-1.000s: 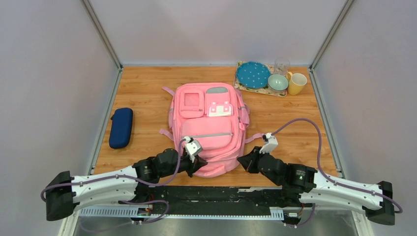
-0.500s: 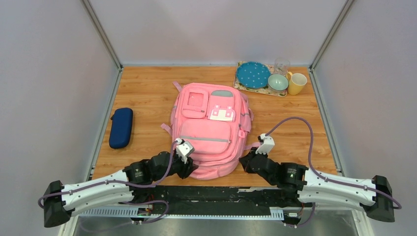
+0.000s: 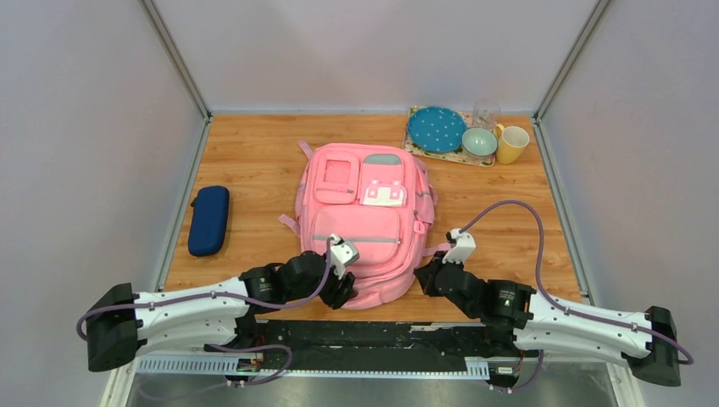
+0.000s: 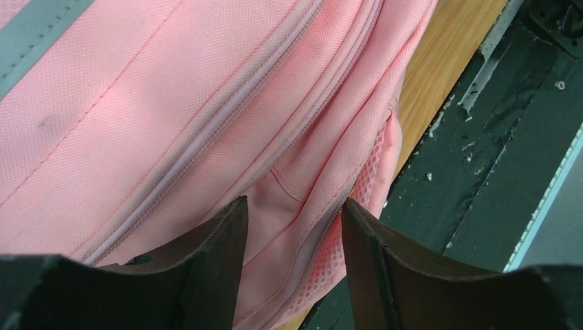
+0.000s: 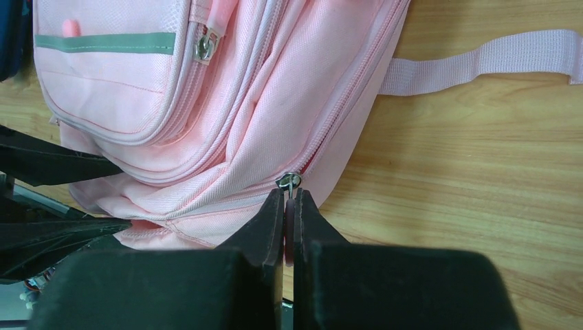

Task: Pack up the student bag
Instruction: Zip the student bag at the center of the board.

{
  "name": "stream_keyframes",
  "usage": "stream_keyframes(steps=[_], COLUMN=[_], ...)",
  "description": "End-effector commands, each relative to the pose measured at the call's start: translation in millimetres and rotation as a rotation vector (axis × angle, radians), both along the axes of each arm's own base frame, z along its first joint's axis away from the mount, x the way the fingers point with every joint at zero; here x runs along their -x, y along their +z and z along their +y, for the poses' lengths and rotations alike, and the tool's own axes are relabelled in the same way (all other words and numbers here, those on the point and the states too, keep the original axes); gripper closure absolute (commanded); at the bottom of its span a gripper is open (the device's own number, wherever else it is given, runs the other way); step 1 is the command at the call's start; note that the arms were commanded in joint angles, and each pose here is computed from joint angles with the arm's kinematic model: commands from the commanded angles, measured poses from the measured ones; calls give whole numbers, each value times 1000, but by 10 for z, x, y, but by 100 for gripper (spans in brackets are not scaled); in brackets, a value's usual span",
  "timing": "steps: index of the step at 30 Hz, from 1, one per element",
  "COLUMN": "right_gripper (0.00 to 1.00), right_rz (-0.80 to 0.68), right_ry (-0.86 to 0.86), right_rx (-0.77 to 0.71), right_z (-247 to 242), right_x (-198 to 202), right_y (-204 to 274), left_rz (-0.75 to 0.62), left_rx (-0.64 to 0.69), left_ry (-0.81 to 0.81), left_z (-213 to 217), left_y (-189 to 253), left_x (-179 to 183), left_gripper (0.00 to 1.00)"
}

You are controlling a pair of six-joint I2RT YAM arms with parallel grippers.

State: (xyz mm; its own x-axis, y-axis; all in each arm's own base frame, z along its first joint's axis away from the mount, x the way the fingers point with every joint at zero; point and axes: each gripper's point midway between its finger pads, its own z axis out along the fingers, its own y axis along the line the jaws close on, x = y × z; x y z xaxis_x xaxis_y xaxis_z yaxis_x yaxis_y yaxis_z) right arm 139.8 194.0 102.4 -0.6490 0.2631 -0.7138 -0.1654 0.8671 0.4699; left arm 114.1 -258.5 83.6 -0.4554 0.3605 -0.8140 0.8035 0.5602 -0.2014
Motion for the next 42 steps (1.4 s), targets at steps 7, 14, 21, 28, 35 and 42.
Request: stream_keyframes(steps=[7,14,21,28,35,42], right_gripper=[100,100,100,100,100,100], right_rz=[-61,-63,-55,-63,-70,-19], right_ry=[-7,68,-56,-181,-284,-442], right_rx=[-74,-72,-19,-57,-43,-66], right_z=[79,230,-17,-260,-408,-574], right_x=[-79,-37,-122,-214,-350,-495], right_y=[302,355,256,170,121,-23], left_rz=[-101,-112,-87,-15,42,62], left_rx=[-56,-25,-243,-264,-10,16], left_ry=[-61,-79,12,67,180,301], left_z=[-289,-440,-47,575,617,848], left_y=[111,144,-211,-542,-307,-238], left_x=[-101,-121,-185,78,168,133], left_gripper=[37,38,100,100,100,100])
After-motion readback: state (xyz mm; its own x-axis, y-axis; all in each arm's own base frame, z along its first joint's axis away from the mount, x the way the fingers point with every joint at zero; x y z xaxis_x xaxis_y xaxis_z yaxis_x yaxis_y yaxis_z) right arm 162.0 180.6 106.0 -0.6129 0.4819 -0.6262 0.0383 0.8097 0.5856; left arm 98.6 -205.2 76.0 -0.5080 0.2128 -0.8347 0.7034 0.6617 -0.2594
